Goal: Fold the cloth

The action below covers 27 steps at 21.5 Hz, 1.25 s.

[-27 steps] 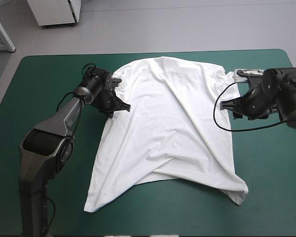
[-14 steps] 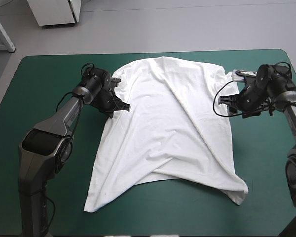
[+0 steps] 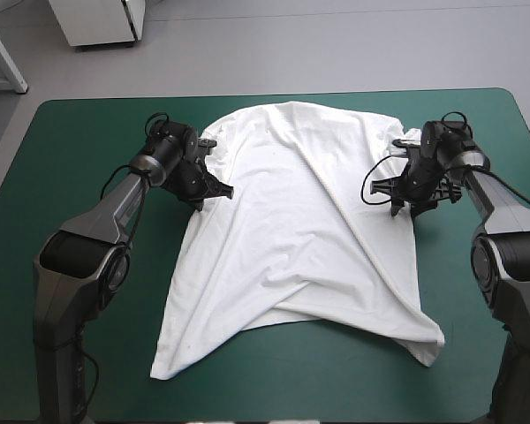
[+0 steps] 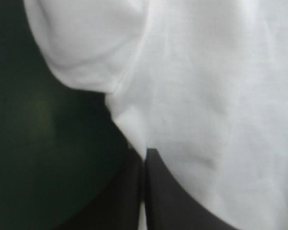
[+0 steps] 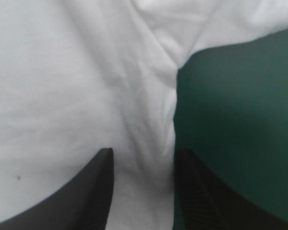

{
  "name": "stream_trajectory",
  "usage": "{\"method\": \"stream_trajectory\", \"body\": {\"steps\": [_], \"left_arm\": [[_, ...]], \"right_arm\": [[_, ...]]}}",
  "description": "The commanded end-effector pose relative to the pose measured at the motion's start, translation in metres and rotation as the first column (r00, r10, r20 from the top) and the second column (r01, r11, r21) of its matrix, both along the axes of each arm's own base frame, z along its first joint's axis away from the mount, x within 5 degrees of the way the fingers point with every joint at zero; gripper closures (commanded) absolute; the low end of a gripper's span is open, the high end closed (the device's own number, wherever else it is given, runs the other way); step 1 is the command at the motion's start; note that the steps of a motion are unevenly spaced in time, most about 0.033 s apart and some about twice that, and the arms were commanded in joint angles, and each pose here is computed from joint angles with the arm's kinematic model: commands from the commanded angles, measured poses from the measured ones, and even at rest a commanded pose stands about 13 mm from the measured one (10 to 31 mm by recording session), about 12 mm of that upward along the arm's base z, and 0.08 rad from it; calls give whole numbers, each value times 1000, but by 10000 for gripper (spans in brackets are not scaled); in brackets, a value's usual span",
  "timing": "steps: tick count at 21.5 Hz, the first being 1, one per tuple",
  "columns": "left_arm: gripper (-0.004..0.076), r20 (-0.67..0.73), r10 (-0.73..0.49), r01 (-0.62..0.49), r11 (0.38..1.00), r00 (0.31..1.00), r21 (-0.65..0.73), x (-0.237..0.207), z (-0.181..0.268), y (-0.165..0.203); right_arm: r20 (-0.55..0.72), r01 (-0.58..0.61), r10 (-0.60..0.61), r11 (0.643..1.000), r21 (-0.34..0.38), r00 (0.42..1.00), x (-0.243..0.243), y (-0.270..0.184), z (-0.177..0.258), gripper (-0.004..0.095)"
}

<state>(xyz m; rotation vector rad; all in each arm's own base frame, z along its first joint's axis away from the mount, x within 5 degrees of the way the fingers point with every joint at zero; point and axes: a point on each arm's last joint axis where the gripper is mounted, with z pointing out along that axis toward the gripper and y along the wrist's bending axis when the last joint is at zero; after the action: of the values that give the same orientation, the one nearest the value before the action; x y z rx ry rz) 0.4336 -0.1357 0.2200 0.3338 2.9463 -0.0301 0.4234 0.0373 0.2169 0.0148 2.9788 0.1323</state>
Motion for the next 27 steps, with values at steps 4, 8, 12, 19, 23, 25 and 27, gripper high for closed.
{"method": "stream_trajectory", "body": {"steps": [4,8,12,19,23,25,27], "left_arm": [[746,99,5,-2,999,995,-38,2,24,-1],[746,106,-19,24,999,994,-42,3,41,-2],[746,169,-42,51,997,985,-50,2,75,-1],[746,390,-43,89,991,920,-101,-24,169,6],[746,531,-40,123,985,846,-120,-70,235,21],[746,590,-35,133,983,807,-123,-93,260,29],[746,656,-26,148,980,754,-132,-117,286,36]], "right_arm": [[26,-15,16,1000,-15,1000,0,2,11,915],[56,-15,15,1000,4,998,-4,3,32,925],[168,-22,20,1000,13,986,-6,3,72,925],[390,-34,24,999,19,921,-30,1,168,925],[566,-49,37,999,7,824,-67,-2,237,925],[640,-53,39,999,3,767,-87,-4,267,925],[707,-54,36,999,4,706,-107,-6,294,925]]}}
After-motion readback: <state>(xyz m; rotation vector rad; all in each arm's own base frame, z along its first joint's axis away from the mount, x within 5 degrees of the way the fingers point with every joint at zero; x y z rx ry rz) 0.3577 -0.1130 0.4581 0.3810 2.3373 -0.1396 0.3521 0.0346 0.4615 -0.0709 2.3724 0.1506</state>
